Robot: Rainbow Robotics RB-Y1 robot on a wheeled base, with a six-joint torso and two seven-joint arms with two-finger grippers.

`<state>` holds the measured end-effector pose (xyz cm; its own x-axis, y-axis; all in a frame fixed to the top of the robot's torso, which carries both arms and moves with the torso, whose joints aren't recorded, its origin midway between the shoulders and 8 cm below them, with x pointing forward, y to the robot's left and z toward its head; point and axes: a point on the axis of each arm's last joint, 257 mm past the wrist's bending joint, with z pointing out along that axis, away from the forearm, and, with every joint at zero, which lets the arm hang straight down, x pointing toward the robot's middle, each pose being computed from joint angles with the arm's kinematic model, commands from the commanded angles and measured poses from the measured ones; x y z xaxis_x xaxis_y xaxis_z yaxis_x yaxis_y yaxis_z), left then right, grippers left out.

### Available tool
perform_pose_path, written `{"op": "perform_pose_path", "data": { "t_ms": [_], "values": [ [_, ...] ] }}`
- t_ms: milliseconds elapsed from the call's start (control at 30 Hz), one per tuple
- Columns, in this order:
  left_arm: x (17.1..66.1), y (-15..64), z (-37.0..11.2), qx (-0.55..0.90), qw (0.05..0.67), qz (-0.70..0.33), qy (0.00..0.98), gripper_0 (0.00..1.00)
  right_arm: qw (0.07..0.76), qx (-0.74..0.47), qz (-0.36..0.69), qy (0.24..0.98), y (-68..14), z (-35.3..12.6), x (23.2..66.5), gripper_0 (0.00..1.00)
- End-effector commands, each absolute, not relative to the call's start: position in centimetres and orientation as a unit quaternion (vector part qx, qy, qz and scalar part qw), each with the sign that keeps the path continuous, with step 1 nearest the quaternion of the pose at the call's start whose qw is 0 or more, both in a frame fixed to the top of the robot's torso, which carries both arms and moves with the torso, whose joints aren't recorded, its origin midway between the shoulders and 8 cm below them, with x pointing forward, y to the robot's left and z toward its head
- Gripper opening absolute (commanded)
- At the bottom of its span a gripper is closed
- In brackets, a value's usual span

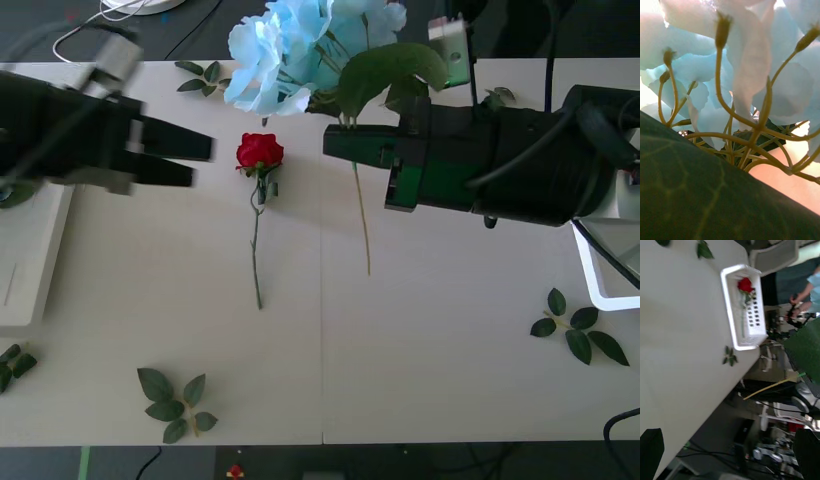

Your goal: Place the red flowers into the right box and the blue flowers into the left box. If a person shows an open palm, hand one flower to the person first, then continue sorting.

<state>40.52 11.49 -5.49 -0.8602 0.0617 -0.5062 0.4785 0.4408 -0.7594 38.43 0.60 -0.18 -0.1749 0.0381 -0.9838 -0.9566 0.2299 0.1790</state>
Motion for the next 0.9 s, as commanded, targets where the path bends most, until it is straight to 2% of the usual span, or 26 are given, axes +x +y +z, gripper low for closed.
{"op": "perform_pose_path", "data": {
  "t_ms": [33,200,300,567,900],
  "values": [
    [39.2,7.3,-4.1,0.204,0.202,-0.529,0.799,1.00,0.516,-0.380,0.497,0.586,0.9,0.5,38.0,0.00],
    [38.4,6.1,-4.5,0.218,0.191,-0.537,0.792,1.00,0.536,-0.370,0.484,0.585,-0.1,1.5,39.2,0.00],
    [38.2,5.7,-4.3,0.222,0.191,-0.543,0.787,1.00,0.574,-0.347,0.463,0.580,-2.0,3.5,41.2,0.00],
    [38.0,5.6,-4.3,0.226,0.190,-0.544,0.785,1.00,0.693,-0.278,0.347,0.568,-9.7,9.4,49.2,0.00],
    [38.0,5.6,-4.3,0.226,0.190,-0.544,0.785,1.00,0.747,-0.248,0.191,0.587,-18.2,11.7,58.2,0.00]
  ]
}}
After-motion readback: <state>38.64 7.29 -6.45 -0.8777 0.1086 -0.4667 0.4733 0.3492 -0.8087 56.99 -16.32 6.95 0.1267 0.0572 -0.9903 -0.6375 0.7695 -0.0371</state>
